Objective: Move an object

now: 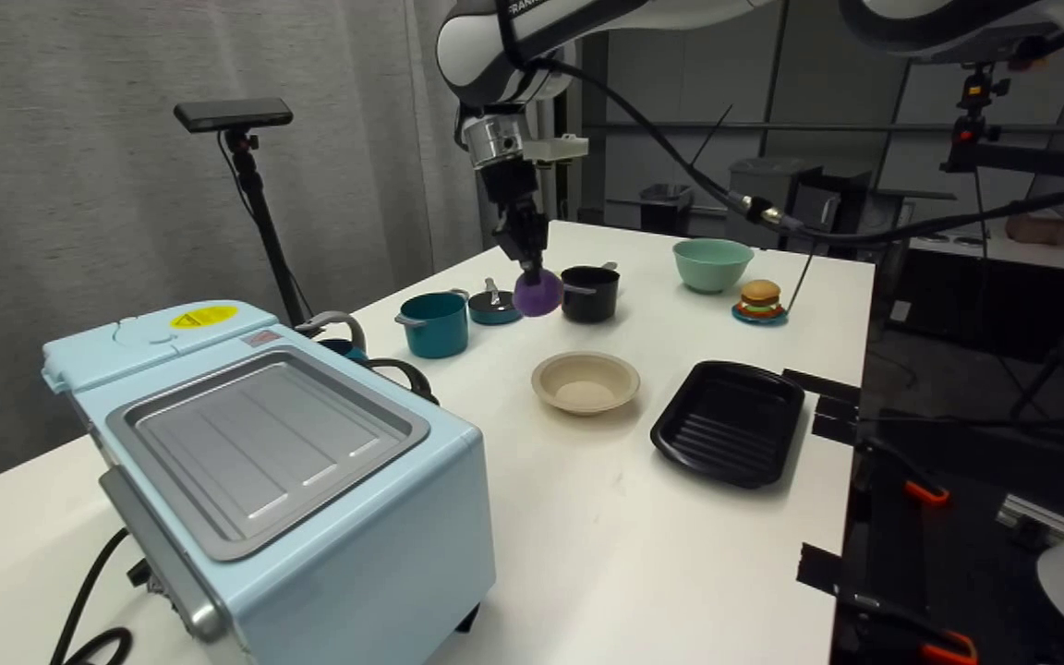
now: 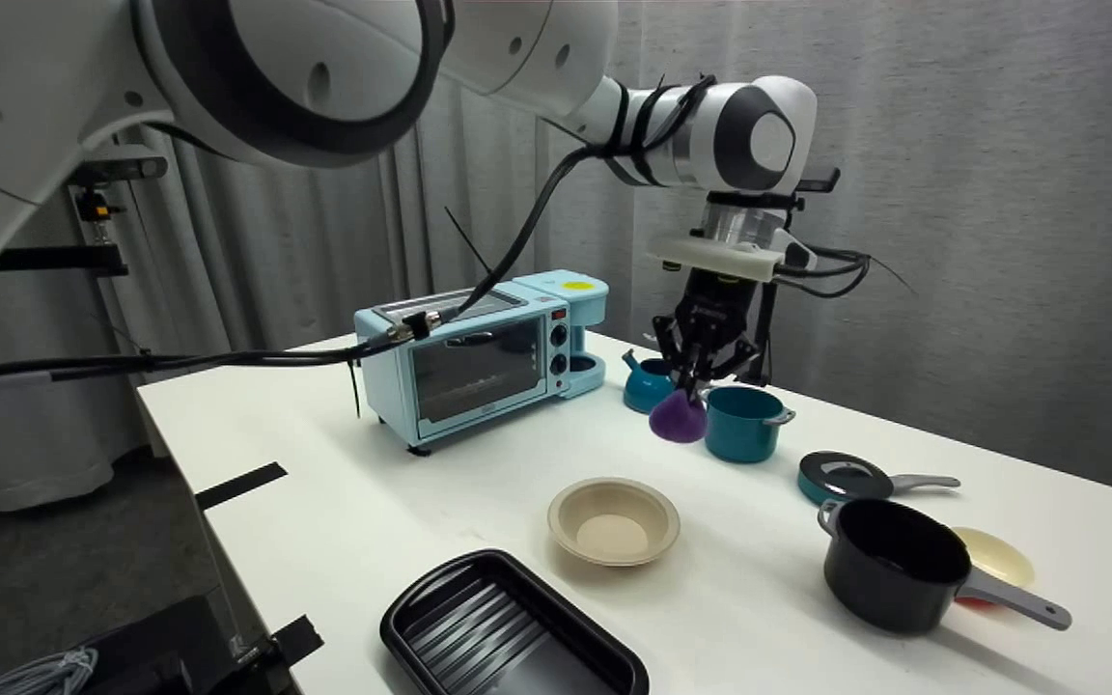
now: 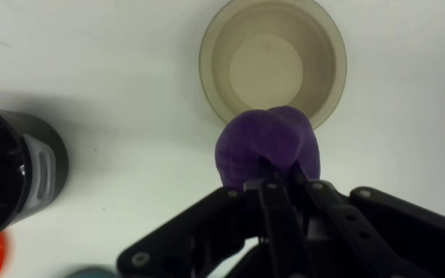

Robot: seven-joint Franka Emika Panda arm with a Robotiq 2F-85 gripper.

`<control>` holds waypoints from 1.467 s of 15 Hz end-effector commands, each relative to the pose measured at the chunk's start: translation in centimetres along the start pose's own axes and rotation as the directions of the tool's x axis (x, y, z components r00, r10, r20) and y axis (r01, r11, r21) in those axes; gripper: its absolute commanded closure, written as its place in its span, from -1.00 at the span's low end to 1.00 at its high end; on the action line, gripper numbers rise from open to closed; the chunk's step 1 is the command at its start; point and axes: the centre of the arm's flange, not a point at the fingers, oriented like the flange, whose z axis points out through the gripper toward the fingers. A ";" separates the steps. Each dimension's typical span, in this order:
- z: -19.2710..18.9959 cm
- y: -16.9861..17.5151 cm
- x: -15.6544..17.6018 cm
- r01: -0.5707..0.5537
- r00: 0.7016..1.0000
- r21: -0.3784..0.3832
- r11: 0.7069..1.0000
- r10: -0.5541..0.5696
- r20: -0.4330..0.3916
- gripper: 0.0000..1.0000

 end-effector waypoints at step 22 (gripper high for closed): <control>12.0 -1.2 -9.6 0.034 0.956 0.025 0.999 -0.026 -0.292 -0.14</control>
